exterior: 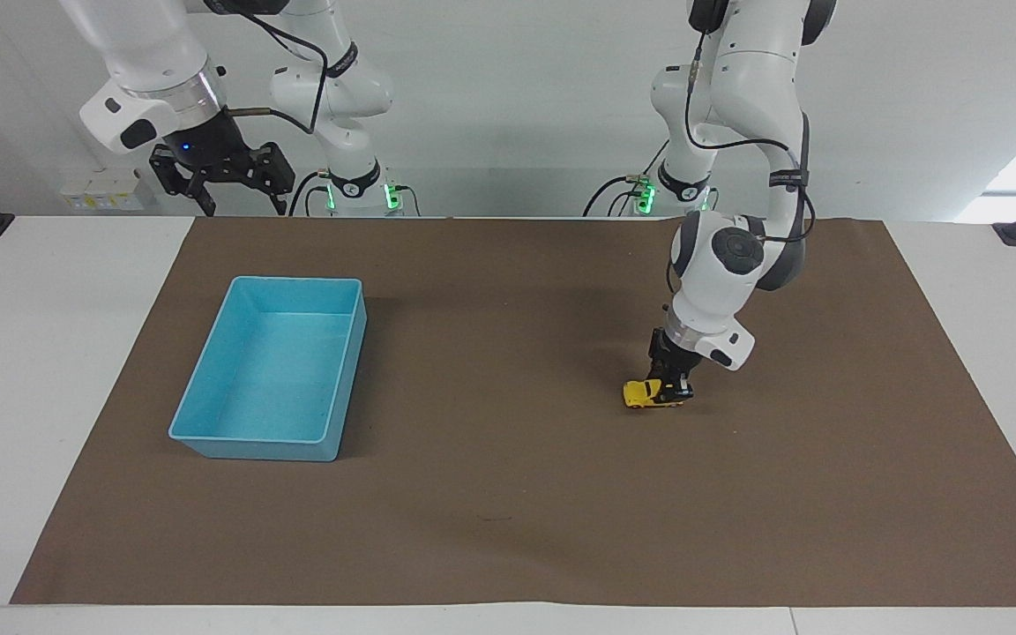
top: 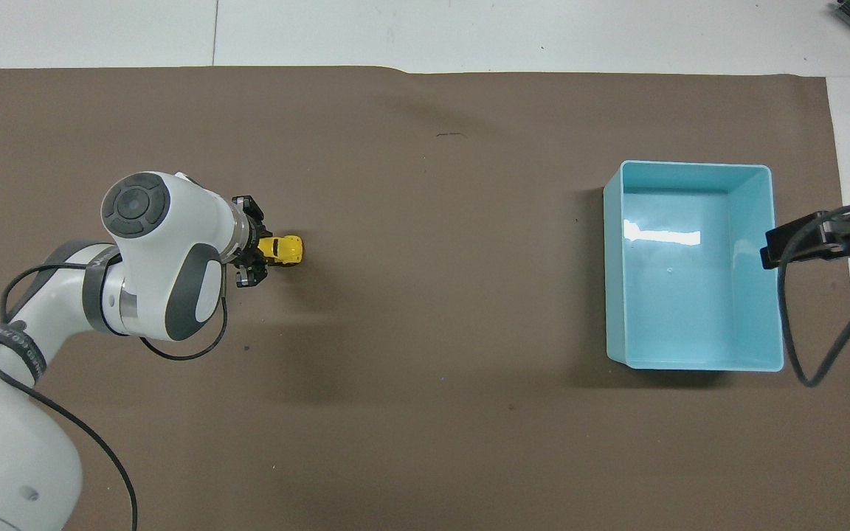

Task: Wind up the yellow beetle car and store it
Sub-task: 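Drag the car back toward the robot with the left gripper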

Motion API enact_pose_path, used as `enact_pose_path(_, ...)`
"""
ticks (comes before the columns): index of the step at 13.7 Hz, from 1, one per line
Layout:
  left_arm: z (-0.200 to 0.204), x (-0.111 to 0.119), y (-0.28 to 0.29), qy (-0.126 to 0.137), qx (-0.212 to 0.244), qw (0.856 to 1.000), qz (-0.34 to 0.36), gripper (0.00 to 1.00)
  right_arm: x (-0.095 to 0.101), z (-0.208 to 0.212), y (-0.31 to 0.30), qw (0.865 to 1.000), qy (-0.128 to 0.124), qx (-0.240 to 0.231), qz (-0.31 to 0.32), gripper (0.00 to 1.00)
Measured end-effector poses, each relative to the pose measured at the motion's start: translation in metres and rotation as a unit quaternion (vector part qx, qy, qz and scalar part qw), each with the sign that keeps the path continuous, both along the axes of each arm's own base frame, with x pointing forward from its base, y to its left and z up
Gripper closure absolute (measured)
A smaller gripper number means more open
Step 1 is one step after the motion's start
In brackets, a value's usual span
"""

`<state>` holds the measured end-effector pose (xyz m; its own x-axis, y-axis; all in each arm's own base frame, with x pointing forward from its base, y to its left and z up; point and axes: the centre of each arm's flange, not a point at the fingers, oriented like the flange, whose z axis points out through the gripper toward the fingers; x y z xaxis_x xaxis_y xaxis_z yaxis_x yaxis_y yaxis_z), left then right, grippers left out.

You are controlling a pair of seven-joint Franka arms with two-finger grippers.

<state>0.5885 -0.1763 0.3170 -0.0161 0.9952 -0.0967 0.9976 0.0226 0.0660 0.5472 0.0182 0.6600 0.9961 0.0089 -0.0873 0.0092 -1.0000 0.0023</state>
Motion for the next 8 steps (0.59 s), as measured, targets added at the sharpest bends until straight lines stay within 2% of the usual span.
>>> enact_pose_path(5,-0.0001,0.0013,0.0051,0.000,0.000,1.000,0.000,0.57,0.0000,0.0000,0.0000,1.000,0.000,0.000,0.000,0.00)
enact_pose_path(7,-0.0013,0.0018,0.0067,0.001,0.001,1.000,0.001,0.54,0.0000,0.0000,0.0000,1.000,0.000,0.000,0.000,0.00)
enact_pose_path(8,-0.0061,0.0032,0.0105,0.005,0.003,1.000,0.004,0.46,0.0000,0.0000,0.0000,1.000,0.000,0.000,0.000,0.00)
